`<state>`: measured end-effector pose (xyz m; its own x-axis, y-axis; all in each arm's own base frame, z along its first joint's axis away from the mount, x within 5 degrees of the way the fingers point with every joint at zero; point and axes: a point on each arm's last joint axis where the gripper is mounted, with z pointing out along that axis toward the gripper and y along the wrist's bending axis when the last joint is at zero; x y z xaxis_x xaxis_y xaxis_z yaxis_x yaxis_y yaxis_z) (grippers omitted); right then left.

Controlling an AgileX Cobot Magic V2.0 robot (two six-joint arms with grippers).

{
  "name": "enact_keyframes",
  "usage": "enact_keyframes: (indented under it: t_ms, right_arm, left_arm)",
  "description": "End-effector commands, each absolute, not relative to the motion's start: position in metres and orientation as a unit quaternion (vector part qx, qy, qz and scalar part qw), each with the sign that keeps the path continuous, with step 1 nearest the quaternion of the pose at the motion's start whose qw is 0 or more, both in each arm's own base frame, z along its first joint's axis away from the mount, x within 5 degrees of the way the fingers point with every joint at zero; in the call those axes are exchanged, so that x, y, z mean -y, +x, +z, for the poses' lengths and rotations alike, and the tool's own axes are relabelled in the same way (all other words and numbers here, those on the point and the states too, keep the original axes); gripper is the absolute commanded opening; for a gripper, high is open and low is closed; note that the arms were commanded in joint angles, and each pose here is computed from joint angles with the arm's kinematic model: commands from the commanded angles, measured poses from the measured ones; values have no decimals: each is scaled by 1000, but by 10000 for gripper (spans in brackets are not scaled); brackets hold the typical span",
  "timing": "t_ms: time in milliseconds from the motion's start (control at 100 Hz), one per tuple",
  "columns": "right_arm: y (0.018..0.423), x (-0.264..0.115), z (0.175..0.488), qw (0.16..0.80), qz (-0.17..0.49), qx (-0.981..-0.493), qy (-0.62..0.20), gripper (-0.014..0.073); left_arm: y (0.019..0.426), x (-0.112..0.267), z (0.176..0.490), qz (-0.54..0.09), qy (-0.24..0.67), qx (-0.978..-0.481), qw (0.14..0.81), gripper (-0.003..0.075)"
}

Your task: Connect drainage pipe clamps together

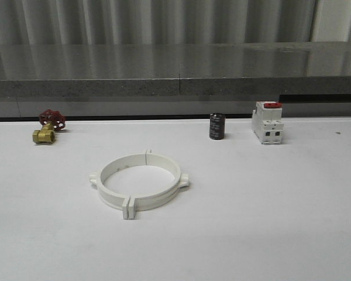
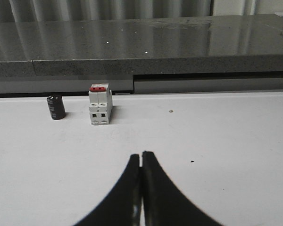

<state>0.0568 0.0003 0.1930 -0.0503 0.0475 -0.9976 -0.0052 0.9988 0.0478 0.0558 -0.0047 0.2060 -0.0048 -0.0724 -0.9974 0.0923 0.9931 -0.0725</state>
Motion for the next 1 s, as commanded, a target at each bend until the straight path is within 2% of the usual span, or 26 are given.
enact_keyframes:
  t_ms: [0,990]
  right_arm:
    - [54,0,208,731,15,-682,12,-67]
    - [54,0,208,731,15,-682,12,-67]
  left_arm:
    - [55,6,201,-82,-5,-680,729,-20]
    - [55,6,199,-78,-3,-684,725,-20]
